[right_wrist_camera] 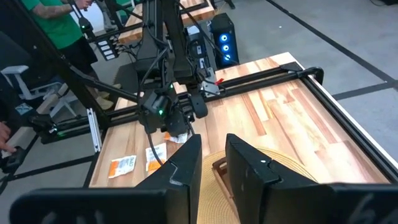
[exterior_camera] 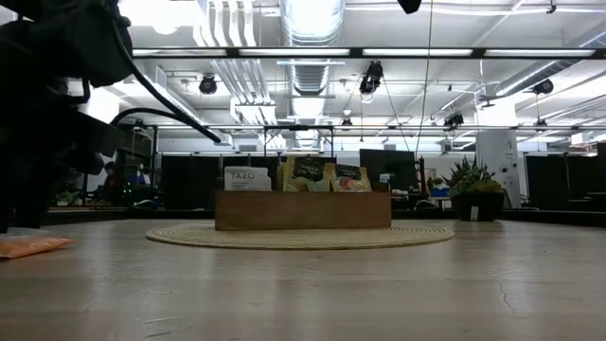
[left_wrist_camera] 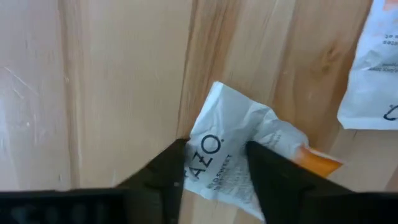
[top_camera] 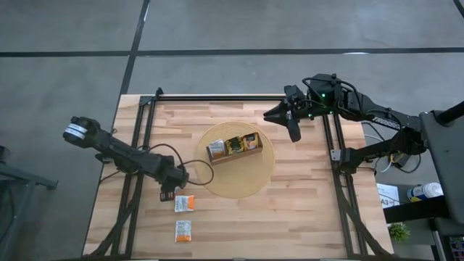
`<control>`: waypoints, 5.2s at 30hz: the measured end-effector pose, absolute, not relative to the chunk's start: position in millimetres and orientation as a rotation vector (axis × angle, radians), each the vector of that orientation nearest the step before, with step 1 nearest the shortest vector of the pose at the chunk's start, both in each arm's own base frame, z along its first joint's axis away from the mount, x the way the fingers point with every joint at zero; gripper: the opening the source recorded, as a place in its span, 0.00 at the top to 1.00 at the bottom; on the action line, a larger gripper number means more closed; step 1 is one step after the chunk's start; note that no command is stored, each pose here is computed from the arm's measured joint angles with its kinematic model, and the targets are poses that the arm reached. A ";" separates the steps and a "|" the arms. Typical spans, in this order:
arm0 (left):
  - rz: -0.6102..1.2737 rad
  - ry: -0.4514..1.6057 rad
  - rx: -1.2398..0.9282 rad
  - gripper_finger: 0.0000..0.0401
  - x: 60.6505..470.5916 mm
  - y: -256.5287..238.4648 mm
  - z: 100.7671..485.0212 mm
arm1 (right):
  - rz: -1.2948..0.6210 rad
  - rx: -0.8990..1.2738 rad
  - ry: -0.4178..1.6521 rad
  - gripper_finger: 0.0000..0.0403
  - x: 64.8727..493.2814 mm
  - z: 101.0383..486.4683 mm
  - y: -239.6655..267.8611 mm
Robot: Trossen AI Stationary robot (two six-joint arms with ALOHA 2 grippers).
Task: Pick & Place Tea
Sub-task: Put the white tea bag into the left section of the wooden organizer
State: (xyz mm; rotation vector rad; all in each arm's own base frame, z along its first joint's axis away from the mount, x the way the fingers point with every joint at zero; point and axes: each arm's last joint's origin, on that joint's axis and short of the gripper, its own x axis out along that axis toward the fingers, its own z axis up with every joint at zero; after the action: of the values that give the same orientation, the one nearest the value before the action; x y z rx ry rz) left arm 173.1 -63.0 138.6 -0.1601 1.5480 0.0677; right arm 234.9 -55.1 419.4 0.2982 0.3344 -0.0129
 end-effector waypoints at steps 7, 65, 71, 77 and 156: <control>0.095 1.532 -0.211 0.96 173.7 -63.2 140.3 | -0.013 0.298 0.335 0.83 235.0 419.0 -55.1; 0.893 1.040 0.284 1.00 365.0 -1.3 236.8 | -0.007 0.265 0.423 0.85 212.7 417.9 -48.2; 0.946 1.084 0.256 1.00 365.8 -1.0 244.5 | -0.003 0.248 0.423 0.84 212.7 417.9 -48.2; 0.966 1.103 0.229 1.00 362.0 -1.6 251.7 | -0.002 0.244 0.423 0.85 212.7 417.9 -48.1; 0.499 1.198 -0.057 0.73 353.8 -7.7 300.5 | -0.016 0.324 0.421 0.86 211.5 418.5 -47.8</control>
State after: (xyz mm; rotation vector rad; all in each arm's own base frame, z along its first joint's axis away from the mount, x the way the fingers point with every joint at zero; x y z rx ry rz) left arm 353.8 -7.7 300.5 -0.0565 1.1982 0.4988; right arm 211.5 -47.8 418.5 0.3244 0.4214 -0.0165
